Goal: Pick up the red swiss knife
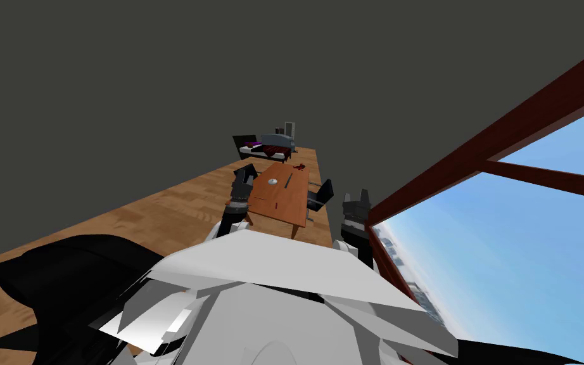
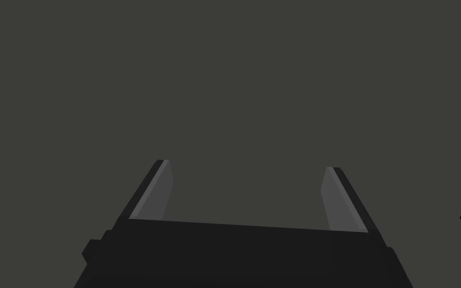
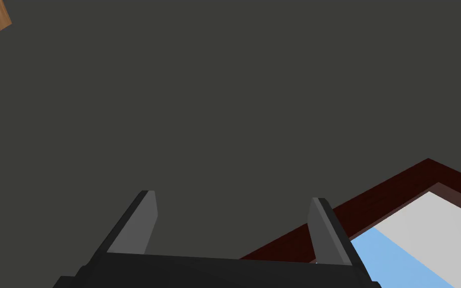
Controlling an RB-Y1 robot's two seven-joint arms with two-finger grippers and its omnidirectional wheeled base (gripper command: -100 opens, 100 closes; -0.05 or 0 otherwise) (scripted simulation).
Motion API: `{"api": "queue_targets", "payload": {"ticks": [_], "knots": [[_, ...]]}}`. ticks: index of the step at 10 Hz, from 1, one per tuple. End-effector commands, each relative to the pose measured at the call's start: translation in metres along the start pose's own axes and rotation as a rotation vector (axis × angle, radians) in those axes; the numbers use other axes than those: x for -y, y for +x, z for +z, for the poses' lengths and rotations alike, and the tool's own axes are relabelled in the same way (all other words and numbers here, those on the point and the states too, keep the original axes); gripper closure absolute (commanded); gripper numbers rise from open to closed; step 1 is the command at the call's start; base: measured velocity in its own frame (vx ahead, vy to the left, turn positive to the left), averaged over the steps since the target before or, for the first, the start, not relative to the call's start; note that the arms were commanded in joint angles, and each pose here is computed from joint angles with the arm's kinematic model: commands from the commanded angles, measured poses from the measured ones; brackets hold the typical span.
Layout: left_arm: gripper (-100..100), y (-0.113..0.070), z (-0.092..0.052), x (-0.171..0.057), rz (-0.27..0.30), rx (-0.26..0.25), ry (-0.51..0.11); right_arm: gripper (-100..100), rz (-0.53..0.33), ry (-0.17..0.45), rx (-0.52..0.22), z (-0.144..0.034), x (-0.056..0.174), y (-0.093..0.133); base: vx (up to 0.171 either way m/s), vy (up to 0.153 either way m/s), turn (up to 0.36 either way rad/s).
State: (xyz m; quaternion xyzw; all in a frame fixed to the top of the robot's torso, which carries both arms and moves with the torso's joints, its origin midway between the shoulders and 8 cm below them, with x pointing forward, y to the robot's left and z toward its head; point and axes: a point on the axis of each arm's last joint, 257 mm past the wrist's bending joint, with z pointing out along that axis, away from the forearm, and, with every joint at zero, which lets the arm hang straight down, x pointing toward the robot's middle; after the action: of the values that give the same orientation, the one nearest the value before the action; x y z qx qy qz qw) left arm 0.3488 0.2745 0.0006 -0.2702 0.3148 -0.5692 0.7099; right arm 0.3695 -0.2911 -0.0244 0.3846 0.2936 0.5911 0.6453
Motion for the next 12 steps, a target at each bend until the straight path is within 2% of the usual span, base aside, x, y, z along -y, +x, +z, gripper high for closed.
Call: {"api": "queue_targets", "payload": {"ticks": [1,3,6,10,11,12], "knots": [[-100,0.008,-0.003,-0.012,0.004,-0.044,-0.025,0,0.0,0.0,0.0,0.0,0.0,0.0,0.002,0.021,-0.043],[-100,0.017,-0.008,-0.03,0.005,-0.093,-0.062,0,0.0,0.0,0.0,0.0,0.0,0.0,-0.001,0.057,-0.061],[-100,0.034,-0.022,-0.069,0.01,-0.183,-0.148,0,0.0,0.0,0.0,0.0,0.0,0.0,-0.012,0.074,-0.079],[-100,0.055,-0.05,-0.131,0.032,-0.312,-0.295,0,0.0,0.0,0.0,0.0,0.0,0.0,-0.009,0.076,-0.121],[-100,0.053,-0.055,-0.138,0.041,-0.321,-0.312,0,0.0,0.0,0.0,0.0,0.0,0.0,-0.012,0.048,-0.031],[-100,0.056,-0.065,-0.156,0.054,-0.357,-0.357,0,0.0,0.0,0.0,0.0,0.0,0.0,-0.012,0.034,-0.085]]}}
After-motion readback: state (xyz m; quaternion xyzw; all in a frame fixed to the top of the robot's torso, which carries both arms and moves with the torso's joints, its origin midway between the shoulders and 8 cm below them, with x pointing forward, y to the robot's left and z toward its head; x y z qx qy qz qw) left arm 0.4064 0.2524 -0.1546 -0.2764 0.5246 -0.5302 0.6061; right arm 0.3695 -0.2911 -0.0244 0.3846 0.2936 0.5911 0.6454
